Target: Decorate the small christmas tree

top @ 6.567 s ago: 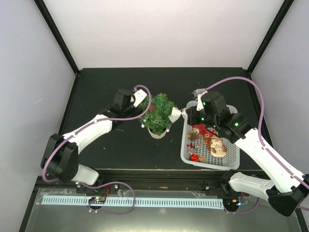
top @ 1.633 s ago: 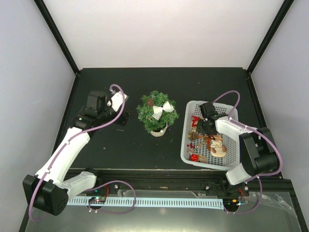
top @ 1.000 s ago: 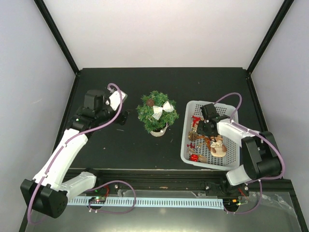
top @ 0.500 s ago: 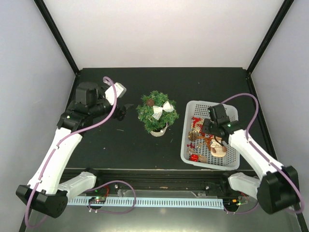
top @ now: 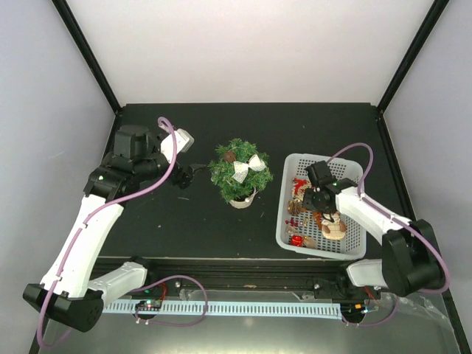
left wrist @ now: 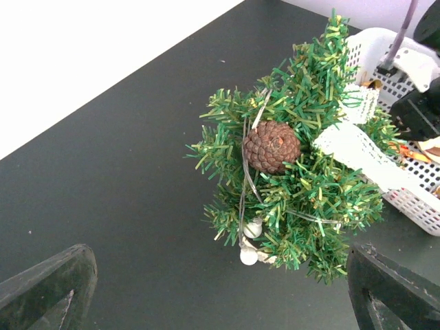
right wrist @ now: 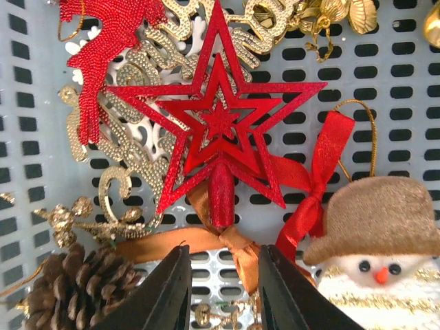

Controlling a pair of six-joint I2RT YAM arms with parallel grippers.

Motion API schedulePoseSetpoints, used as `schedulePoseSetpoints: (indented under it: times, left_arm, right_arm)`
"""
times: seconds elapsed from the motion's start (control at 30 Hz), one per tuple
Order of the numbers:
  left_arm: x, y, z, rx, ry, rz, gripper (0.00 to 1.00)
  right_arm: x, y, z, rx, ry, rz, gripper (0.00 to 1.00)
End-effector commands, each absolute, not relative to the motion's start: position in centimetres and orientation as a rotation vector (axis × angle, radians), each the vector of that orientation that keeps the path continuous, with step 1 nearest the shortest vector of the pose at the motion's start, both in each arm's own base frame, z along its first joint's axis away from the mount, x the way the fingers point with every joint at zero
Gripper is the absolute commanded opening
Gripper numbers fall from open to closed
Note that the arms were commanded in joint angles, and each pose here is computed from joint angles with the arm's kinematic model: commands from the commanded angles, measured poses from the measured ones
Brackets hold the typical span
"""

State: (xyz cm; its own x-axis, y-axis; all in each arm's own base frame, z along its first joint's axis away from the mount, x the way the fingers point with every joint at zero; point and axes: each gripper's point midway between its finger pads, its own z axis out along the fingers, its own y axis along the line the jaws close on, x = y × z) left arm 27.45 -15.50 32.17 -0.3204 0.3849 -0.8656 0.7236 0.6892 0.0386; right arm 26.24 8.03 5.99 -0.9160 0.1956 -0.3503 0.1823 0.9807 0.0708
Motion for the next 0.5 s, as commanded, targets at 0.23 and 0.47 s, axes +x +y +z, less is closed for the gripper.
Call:
schedulePoseSetpoints:
  times: [0.23,0.47]
  left_arm:
    - [26.2,-15.6,33.6,0.846,1.910,-0.471,0.99]
    - [26.2,-15.5,33.6,0.840,1.912,-0.472,0.99]
  right_arm:
    - [28.9,8.2,4.4,0.327,2.756,0.094,0.28]
    - [29.0,8.6,3.0,0.331,2.783,0.122,0.24]
